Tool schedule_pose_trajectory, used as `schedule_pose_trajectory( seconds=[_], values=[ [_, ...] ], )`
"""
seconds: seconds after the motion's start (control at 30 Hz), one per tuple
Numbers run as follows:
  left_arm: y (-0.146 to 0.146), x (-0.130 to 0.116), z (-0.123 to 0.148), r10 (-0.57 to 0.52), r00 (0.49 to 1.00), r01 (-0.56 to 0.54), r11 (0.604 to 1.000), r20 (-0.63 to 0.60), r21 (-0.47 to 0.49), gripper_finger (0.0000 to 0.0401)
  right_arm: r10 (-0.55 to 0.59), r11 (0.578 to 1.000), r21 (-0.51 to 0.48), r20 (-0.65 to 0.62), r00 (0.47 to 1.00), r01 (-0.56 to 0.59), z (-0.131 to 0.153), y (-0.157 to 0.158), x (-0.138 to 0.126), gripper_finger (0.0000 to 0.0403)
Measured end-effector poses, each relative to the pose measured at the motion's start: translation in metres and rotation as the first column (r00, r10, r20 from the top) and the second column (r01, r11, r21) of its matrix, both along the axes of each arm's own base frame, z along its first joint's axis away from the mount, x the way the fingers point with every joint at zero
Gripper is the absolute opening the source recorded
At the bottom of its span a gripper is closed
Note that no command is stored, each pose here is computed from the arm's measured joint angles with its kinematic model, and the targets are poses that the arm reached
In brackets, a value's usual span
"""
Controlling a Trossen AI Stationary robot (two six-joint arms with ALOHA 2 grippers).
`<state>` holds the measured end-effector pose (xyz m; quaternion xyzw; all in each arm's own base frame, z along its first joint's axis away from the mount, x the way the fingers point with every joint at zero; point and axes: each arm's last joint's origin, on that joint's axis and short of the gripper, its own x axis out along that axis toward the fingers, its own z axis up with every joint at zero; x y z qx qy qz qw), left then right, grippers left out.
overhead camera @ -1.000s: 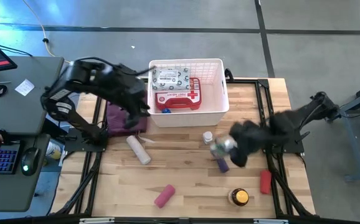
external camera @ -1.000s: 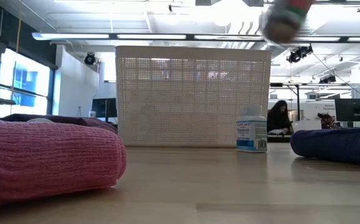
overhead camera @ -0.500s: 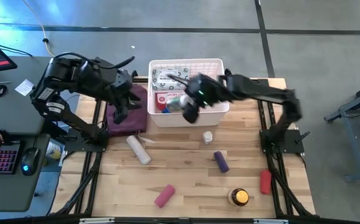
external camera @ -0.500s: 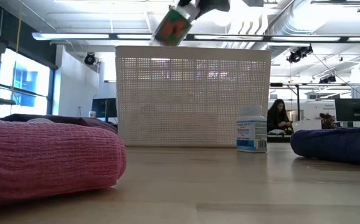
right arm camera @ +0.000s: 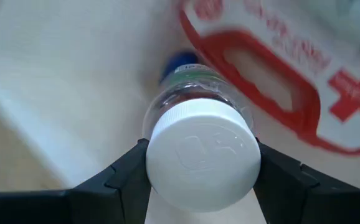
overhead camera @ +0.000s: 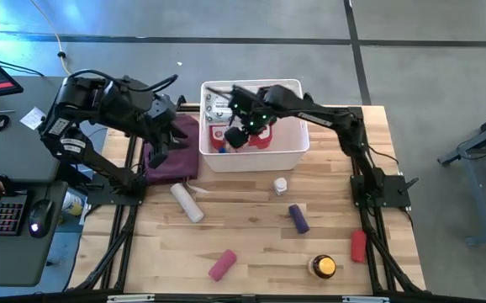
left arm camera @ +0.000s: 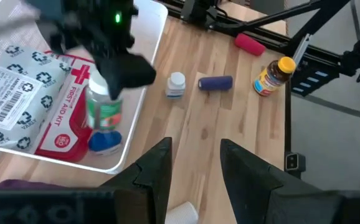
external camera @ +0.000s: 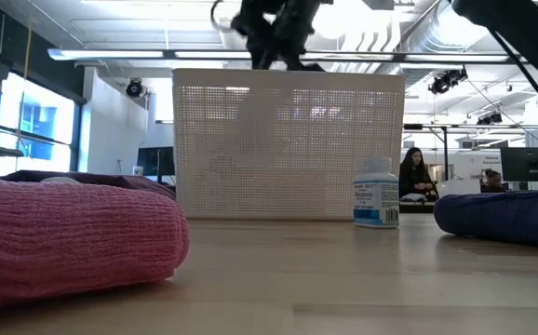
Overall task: Pick & place medical supplies in basket/bin
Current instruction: Put the green pill bottle into the white bin, then put the yellow pill bottle into the white bin
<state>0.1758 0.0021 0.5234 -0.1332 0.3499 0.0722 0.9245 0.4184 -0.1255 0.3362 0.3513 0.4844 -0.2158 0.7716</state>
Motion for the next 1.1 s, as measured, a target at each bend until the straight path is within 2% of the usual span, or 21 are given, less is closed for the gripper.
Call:
schedule_pose_trajectory(
  seconds=[0.1, 0.37, 0.57, 0.77, 0.93, 1.1],
  values=[
    [0.000, -0.002, 0.001, -0.001, 1.000, 0.001, 1.000, 0.005, 0.001, 0.0170, -0.015, 0.999, 0.029, -0.083, 0.996, 0.017, -0.021, 0.001, 0.005, 0.0219],
    [0.000, -0.003, 0.001, -0.003, 1.000, 0.003, 1.000, 0.008, 0.003, 0.0170, -0.081, 0.993, 0.068, -0.159, 0.984, 0.093, -0.055, 0.000, 0.010, 0.0229],
    [-0.001, -0.004, 0.001, -0.040, 0.999, 0.040, 0.999, 0.008, 0.011, 0.0170, -0.122, 0.976, 0.163, -0.123, 0.985, 0.142, -0.076, 0.000, 0.016, 0.0258],
    [-0.001, -0.004, 0.001, -0.059, 0.998, 0.059, 0.998, 0.007, 0.024, 0.0170, -0.165, 0.971, 0.173, -0.003, 0.986, 0.163, -0.079, -0.003, 0.029, 0.0262],
    [-0.001, -0.004, 0.001, -0.060, 0.998, 0.060, 0.998, 0.007, 0.022, 0.0170, -0.163, 0.970, 0.187, 0.019, 0.986, 0.156, -0.076, -0.005, 0.029, 0.0264],
    [-0.002, -0.004, 0.001, -0.076, 0.997, 0.076, 0.997, 0.008, 0.008, 0.0170, -0.169, 0.972, 0.175, 0.071, 0.983, 0.154, -0.051, -0.009, 0.017, 0.0265]
  ],
)
